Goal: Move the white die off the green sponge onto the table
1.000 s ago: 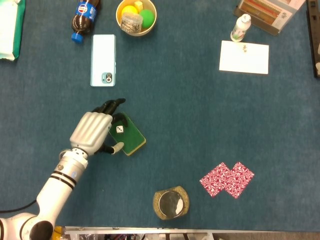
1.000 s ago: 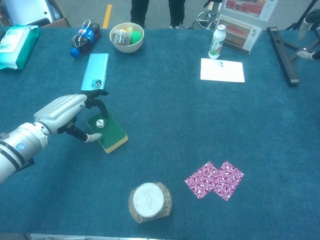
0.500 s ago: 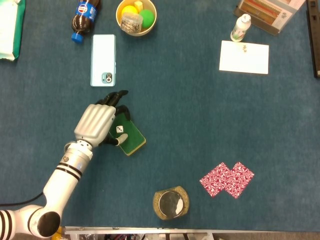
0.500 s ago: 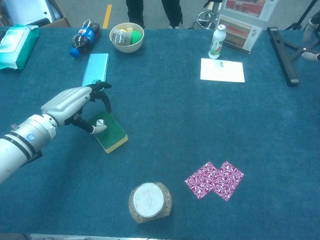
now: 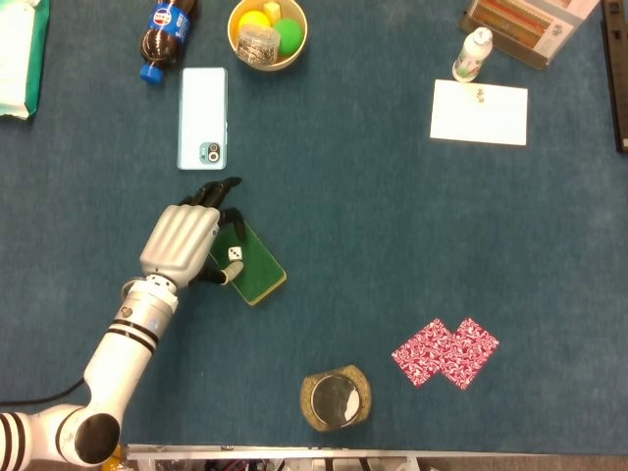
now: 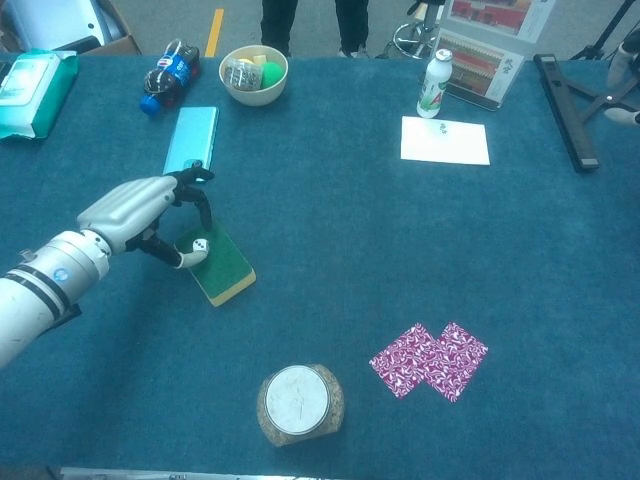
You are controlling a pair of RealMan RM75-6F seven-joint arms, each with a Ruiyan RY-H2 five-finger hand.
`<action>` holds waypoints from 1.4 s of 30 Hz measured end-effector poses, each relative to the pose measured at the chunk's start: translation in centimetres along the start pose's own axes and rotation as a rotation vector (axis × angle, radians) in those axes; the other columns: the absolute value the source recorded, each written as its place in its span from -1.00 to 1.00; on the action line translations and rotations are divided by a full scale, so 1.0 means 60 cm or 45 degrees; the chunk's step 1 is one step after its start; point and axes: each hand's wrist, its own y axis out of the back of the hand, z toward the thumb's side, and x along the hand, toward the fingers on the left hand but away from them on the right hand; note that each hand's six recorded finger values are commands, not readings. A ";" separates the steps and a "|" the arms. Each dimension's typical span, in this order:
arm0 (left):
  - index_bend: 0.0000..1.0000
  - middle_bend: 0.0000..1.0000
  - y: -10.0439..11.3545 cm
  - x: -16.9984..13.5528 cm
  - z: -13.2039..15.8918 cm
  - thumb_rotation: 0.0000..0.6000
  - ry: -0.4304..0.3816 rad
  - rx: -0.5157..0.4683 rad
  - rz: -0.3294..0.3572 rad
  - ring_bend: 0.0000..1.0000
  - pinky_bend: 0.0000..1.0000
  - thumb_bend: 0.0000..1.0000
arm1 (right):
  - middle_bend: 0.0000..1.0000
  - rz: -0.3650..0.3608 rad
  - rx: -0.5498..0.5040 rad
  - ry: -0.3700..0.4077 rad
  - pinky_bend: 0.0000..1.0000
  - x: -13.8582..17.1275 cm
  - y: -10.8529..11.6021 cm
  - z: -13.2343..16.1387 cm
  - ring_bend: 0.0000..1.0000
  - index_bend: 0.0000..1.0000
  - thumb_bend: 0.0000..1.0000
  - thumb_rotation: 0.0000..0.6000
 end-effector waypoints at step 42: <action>0.15 -0.82 0.013 -0.011 0.002 1.00 -0.017 -0.029 0.056 -0.85 -0.54 -0.55 | -0.24 -0.008 0.004 -0.023 -0.30 0.010 0.001 -0.015 -0.26 0.08 -0.63 1.00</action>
